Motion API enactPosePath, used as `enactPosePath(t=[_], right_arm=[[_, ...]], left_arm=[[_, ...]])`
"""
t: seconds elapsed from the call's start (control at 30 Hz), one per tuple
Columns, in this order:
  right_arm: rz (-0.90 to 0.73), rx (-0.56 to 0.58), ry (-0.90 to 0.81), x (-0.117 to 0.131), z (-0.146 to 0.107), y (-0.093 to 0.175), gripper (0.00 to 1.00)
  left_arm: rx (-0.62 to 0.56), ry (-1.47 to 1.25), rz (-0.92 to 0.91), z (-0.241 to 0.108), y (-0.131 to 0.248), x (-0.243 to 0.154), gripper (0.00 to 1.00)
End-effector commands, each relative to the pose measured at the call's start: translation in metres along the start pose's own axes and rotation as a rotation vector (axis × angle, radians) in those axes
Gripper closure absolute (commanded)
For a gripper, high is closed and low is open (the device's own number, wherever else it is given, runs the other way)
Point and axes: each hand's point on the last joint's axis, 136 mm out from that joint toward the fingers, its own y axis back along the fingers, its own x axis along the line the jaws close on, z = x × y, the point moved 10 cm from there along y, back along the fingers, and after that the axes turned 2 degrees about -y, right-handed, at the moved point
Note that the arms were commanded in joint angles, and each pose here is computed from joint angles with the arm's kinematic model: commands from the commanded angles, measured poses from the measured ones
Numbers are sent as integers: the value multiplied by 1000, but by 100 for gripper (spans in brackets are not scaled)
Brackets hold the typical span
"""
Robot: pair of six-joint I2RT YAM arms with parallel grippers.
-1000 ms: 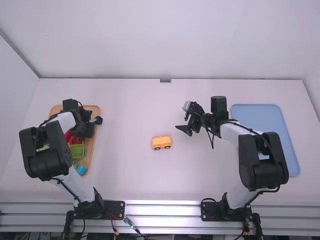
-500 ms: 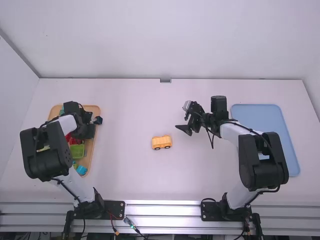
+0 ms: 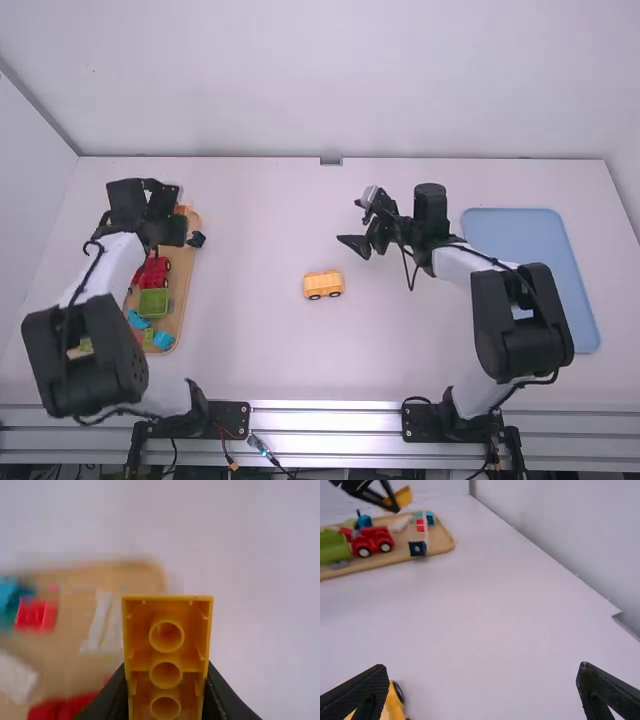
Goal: Assemble lego blocks to make yellow taxi
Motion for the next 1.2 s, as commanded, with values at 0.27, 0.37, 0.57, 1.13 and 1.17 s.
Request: enactPosePath(t=[0.27,0.37,0.57,1.13,1.17], right_arm=[[600,-238,18,-3,41,-37,1],[653,-251,11,-8,47,-40,1],[704,-251,38,7,61,-54,3],[713,-240,28,13,74,-61,52],[708,-240,28,13,73,-61,52]], left_arm=[[-569,-426,-847,17,9,-115,98],[-628,-453,-935,18,1,-134,98],[-677,-485,-1051,25,-15,-170,98],[-724,-496,-1133,29,-17,-177,98],[-724,-496,-1132,29,-17,-177,98]])
